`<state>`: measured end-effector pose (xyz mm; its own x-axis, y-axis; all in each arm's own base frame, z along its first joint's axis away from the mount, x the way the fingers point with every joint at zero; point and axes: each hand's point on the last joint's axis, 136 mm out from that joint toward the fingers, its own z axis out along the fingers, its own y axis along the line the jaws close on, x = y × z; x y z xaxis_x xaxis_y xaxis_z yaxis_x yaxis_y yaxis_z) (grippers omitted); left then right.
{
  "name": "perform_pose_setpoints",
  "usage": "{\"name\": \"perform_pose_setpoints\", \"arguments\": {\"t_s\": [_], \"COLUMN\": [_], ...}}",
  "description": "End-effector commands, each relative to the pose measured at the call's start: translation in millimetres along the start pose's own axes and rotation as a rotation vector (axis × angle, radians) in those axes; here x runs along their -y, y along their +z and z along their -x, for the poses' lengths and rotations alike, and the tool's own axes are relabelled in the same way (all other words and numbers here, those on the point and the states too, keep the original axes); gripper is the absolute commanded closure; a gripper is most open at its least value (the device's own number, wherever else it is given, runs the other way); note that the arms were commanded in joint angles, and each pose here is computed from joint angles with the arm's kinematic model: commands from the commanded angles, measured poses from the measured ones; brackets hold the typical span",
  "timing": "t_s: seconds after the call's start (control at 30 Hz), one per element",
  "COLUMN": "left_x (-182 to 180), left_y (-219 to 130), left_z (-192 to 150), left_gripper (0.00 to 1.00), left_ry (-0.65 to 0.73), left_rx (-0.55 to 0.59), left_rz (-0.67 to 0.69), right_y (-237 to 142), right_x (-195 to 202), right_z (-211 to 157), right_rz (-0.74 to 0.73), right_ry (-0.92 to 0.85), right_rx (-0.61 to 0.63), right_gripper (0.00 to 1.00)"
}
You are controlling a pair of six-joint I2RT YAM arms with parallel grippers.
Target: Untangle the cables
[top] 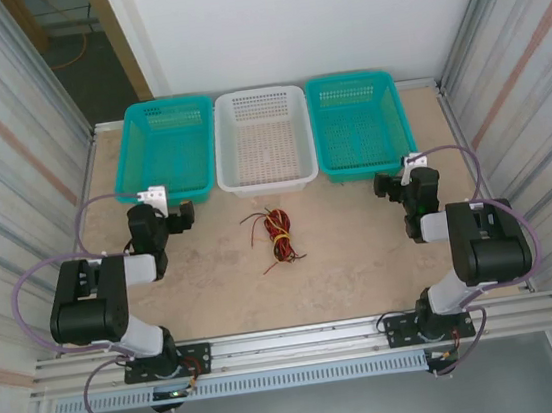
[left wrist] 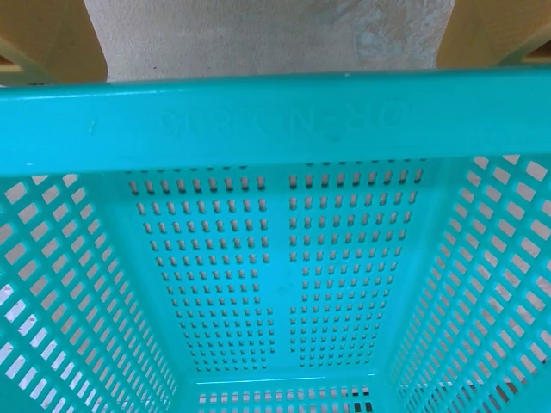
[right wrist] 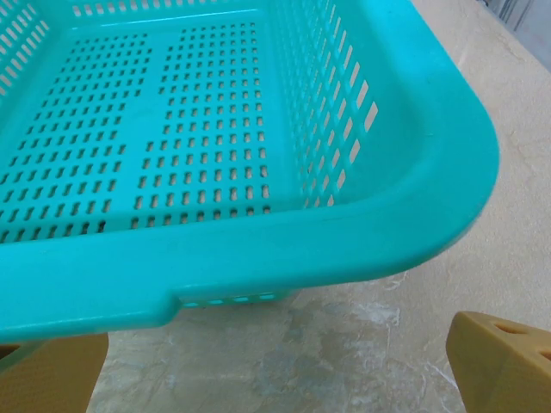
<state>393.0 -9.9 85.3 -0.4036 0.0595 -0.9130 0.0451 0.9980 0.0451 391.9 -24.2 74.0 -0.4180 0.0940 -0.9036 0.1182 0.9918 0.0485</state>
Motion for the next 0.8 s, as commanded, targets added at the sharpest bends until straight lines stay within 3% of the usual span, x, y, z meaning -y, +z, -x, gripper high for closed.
{"name": "perform_pose_setpoints", "arguments": {"t_s": [0.0,0.77], "left_x": [-1.4,0.8], "left_y": [2.6,0.6], "left_z": [6.4,6.8], "left_gripper": [0.01,0.01], "left_ry": [0.006,0.016], "left_rx": [0.011,0.017], "left_rz": [-0.006,-0.002], "right_y": [-1.3,-1.1], "right_x": [-2.1,-2.2], "right_z": [6.8,7.4], "right_rz": [0.01,0.012], "right_ry": [0.015,0.017], "right_rx": [0.022,0.022], "right_gripper": [0.01,0.01]}}
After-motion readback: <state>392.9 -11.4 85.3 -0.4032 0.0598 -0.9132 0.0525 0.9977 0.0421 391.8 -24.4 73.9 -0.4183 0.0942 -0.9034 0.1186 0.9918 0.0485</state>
